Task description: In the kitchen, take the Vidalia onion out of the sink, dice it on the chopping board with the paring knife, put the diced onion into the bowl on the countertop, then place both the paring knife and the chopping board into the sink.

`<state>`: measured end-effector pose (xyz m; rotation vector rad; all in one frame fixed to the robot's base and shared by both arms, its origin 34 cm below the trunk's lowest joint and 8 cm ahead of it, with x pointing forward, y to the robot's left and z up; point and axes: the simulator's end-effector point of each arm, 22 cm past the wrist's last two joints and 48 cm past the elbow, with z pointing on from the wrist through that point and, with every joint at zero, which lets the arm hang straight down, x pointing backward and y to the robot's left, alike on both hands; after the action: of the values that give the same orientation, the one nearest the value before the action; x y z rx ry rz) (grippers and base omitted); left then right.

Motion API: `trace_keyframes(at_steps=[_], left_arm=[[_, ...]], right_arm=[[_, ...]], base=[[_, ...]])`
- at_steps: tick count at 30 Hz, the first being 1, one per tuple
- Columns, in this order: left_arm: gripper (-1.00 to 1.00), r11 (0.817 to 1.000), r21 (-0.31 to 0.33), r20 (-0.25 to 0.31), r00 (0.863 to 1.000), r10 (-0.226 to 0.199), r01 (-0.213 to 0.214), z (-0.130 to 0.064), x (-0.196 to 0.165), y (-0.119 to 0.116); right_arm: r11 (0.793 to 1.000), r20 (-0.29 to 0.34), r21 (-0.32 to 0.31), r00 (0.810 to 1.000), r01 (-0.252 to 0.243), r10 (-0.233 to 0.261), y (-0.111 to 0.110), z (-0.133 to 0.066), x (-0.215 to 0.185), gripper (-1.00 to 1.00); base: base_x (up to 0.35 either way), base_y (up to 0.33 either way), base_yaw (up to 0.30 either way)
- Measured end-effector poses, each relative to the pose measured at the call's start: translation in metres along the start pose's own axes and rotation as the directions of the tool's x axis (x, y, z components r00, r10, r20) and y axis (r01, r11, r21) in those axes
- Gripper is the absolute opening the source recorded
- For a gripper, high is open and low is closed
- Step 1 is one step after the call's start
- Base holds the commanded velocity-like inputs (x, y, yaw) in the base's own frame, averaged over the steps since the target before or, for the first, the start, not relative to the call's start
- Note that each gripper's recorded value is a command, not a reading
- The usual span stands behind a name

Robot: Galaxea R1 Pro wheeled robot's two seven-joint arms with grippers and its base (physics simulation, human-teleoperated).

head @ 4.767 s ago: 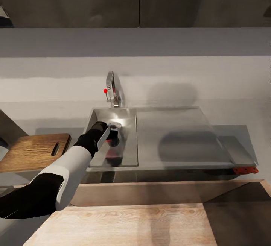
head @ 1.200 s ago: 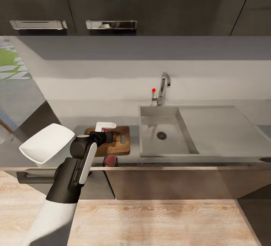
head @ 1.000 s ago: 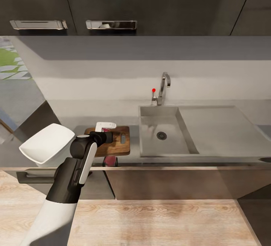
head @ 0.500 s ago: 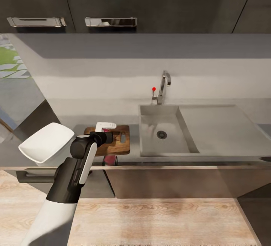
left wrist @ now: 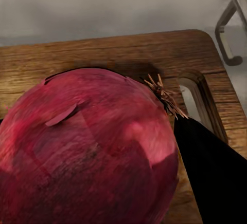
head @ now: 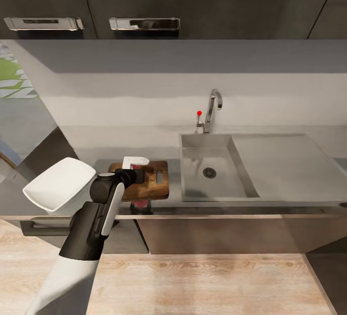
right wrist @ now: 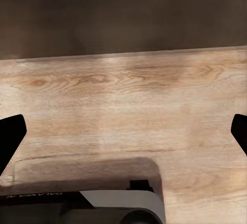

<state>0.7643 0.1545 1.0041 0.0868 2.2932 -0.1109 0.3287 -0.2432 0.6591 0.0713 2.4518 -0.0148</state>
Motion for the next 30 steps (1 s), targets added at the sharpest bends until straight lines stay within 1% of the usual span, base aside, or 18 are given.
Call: trace_keyframes(at_steps=[12, 30], left_arm=[[-1.0, 1.0, 0.0, -0.002, 1.0, 0.0, 0.0, 0.001, 0.001, 0.0], [-1.0, 1.0, 0.001, -0.025, 1.0, -0.003, 0.003, 0.011, 0.013, 0.001]], right_arm=[[1.0, -0.004, 0.0, 1.0, 0.0, 0.0, 0.0, 0.0, 0.001, 1.0], [1.0, -0.028, 0.001, 1.0, 0.001, -0.001, -0.001, -0.001, 0.011, 1.0]], base=[[0.015, 0.013, 0.0], [0.0, 0.0, 0.0]])
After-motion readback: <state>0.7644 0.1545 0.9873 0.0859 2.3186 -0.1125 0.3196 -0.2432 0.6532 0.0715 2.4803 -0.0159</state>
